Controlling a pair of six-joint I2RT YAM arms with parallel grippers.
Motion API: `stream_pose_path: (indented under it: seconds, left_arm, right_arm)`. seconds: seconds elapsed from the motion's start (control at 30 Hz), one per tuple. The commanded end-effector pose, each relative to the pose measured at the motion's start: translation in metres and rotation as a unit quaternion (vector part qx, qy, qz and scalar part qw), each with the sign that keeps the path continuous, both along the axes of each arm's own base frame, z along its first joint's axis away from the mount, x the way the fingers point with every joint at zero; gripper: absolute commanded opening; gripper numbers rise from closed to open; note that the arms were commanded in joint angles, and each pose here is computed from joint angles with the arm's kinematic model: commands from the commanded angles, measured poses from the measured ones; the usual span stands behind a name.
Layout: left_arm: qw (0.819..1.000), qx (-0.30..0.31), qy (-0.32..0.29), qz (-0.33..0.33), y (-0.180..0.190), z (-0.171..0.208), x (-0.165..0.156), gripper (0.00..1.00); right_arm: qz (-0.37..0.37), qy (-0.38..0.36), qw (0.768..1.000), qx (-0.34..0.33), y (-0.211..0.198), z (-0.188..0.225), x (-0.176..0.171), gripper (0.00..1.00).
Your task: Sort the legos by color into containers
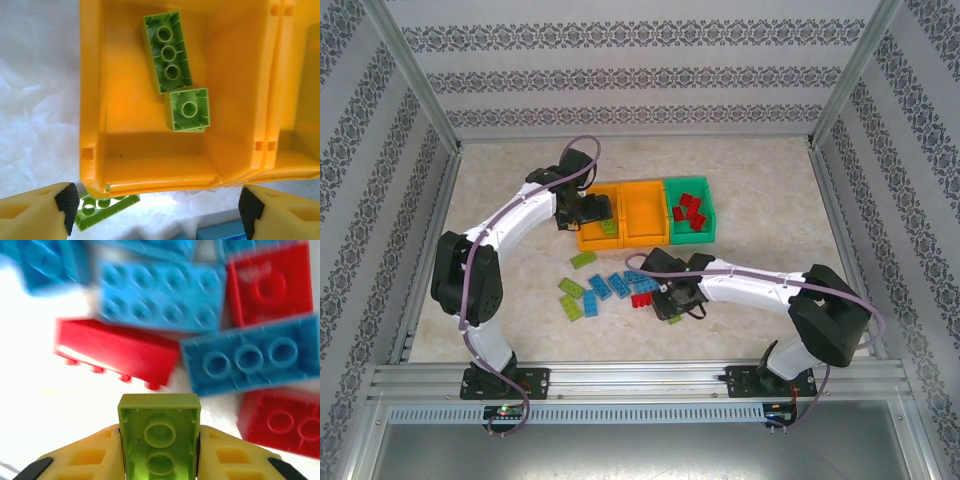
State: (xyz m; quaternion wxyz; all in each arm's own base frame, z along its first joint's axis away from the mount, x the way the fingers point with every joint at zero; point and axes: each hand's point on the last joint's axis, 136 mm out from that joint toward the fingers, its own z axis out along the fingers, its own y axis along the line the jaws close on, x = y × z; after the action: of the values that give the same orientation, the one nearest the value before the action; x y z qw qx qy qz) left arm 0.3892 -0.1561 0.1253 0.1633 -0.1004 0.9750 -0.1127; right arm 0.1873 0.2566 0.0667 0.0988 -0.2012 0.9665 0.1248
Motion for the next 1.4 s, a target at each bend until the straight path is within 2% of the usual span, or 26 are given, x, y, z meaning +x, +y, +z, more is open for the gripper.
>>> stream_pose_path:
  seconds: [0.0, 0.1, 0.37, 0.57, 0.7, 0.83, 1.07, 1.17, 1.23, 1.37]
  left_arm:
    - [1.000, 0.014, -0.024, 0.007, 0.016, 0.015, -0.001, 0.85]
    - [0.999, 0.022, -0.023, 0.013, 0.024, 0.014, -0.008, 0.86]
    - [0.999, 0.021, -0.011, 0.030, 0.037, 0.006, -0.033, 0.86]
    - [0.999, 0.017, 0.008, 0.035, 0.042, -0.005, -0.054, 0.87]
    - [0.999, -0.003, 0.013, 0.039, 0.038, -0.008, -0.062, 0.87]
    - [0.998, -0.039, 0.027, 0.036, 0.027, -0.016, -0.068, 0.87]
    - [0.995, -0.074, 0.063, 0.035, 0.012, -0.033, -0.076, 0.90]
    - [0.994, -0.069, 0.078, 0.037, 0.010, -0.040, -0.077, 0.91]
    - [0.993, -0.075, 0.087, 0.039, 0.006, -0.044, -0.077, 0.92]
    - [0.991, -0.068, 0.110, 0.046, 0.003, -0.051, -0.077, 0.94]
  right_arm:
    - [0.004, -0.033, 0.995, 0.091, 0.030, 0.045, 0.026, 0.30]
    - [-0.017, -0.039, 0.986, 0.159, 0.048, 0.070, 0.056, 0.29]
    - [-0.074, -0.029, 0.956, 0.282, 0.095, 0.115, 0.151, 0.27]
    - [-0.109, -0.009, 0.950, 0.292, 0.120, 0.112, 0.207, 0.28]
    - [-0.141, 0.008, 0.949, 0.284, 0.125, 0.091, 0.238, 0.28]
    - [-0.162, 0.017, 0.950, 0.265, 0.126, 0.073, 0.257, 0.31]
    - [-0.196, 0.009, 0.950, 0.241, 0.120, 0.058, 0.275, 0.42]
    - [-0.200, 0.012, 0.953, 0.229, 0.117, 0.055, 0.275, 0.51]
    - [-0.204, 0.013, 0.953, 0.224, 0.115, 0.054, 0.274, 0.62]
    - [-0.209, -0.004, 0.951, 0.230, 0.111, 0.071, 0.274, 0.70]
